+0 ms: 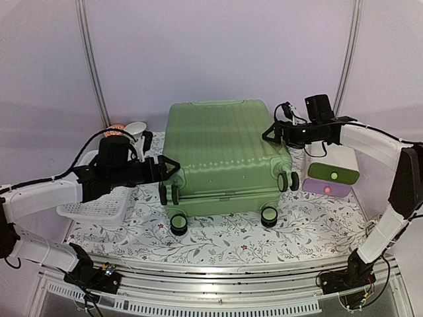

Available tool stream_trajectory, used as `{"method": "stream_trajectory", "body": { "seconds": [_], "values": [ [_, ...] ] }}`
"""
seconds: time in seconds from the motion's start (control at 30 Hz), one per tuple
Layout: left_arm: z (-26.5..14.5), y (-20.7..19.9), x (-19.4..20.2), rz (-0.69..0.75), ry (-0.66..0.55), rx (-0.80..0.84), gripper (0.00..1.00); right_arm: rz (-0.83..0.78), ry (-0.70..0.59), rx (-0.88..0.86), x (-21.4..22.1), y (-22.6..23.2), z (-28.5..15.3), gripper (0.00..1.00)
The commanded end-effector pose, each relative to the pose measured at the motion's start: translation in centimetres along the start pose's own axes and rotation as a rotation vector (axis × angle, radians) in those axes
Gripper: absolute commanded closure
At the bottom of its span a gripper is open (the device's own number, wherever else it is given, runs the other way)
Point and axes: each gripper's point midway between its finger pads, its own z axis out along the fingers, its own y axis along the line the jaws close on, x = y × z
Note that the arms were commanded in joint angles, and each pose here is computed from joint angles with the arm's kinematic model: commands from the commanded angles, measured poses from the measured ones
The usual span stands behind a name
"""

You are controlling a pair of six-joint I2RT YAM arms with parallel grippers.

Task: Open, take out, and arrange the luggage
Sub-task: Rotate the luggage at the center of the board.

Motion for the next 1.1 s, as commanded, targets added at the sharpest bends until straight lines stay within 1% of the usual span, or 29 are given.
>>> {"method": "stream_trajectory", "body": {
  "seconds": [0.0, 0.07, 0.13, 0.23, 0.3, 0.37, 0.43, 0.5, 0.57, 0.63, 0.77, 0.87, 0.97, 1.07],
  "values": [
    [-0.8, -12.5, 5.2, 0.062, 0.136, 0.431, 0.14, -0.13, 0.195, -0.296, 6.0, 8.7, 1.9, 0.05],
    [-0.9, -14.3, 6.2, 0.083, 0.147, 0.455, 0.14, -0.136, 0.177, -0.265, 6.0, 8.5, 1.2, 0.05],
    [-0.9, -16.0, 7.4, 0.1, 0.164, 0.473, 0.14, -0.148, 0.133, -0.198, 5.3, 7.9, 0.1, 0.05],
    [-0.5, -18.0, 9.4, 0.121, 0.189, 0.493, 0.14, -0.155, 0.058, -0.055, 3.8, 6.4, -1.8, 0.04],
    [0.1, -19.1, 10.6, 0.131, 0.21, 0.506, 0.14, -0.149, 0.004, 0.07, 2.6, 4.7, -3.0, 0.03],
    [0.5, -20.6, 11.3, 0.143, 0.219, 0.522, 0.14, -0.144, -0.037, 0.131, 1.7, 3.7, -3.9, 0.01],
    [0.7, -21.8, 11.5, 0.168, 0.207, 0.525, 0.15, -0.144, -0.041, 0.17, 1.4, 3.0, -4.0, 0.01],
    [0.6, -22.0, 11.1, 0.175, 0.174, 0.49, 0.14, -0.141, -0.035, 0.229, 1.1, 1.9, -3.7, 0.01],
    [0.2, -21.1, 10.0, 0.152, 0.137, 0.427, 0.14, -0.141, -0.041, 0.288, 0.5, 1.0, -3.6, 0.01],
    [0.0, -19.2, 9.3, 0.138, 0.117, 0.348, 0.14, -0.136, -0.055, 0.337, -0.1, 0.3, -3.7, 0.01],
    [-1.5, -15.4, 7.5, 0.108, 0.086, 0.235, 0.13, -0.127, -0.122, 0.43, -2.0, -0.7, -4.9, 0.0],
    [-2.9, -12.5, 5.7, 0.059, 0.05, 0.194, 0.13, -0.111, -0.192, 0.533, -4.0, -1.9, -6.5, 0.01],
    [-4.6, -10.7, 4.4, 0.03, 0.004, 0.192, 0.13, -0.078, -0.254, 0.625, -5.8, -3.7, -8.2, 0.01],
    [-6.0, -9.2, 3.4, 0.017, -0.027, 0.169, 0.12, -0.063, -0.28, 0.708, -7.0, -6.0, -9.4, 0.01]
  ]
}}
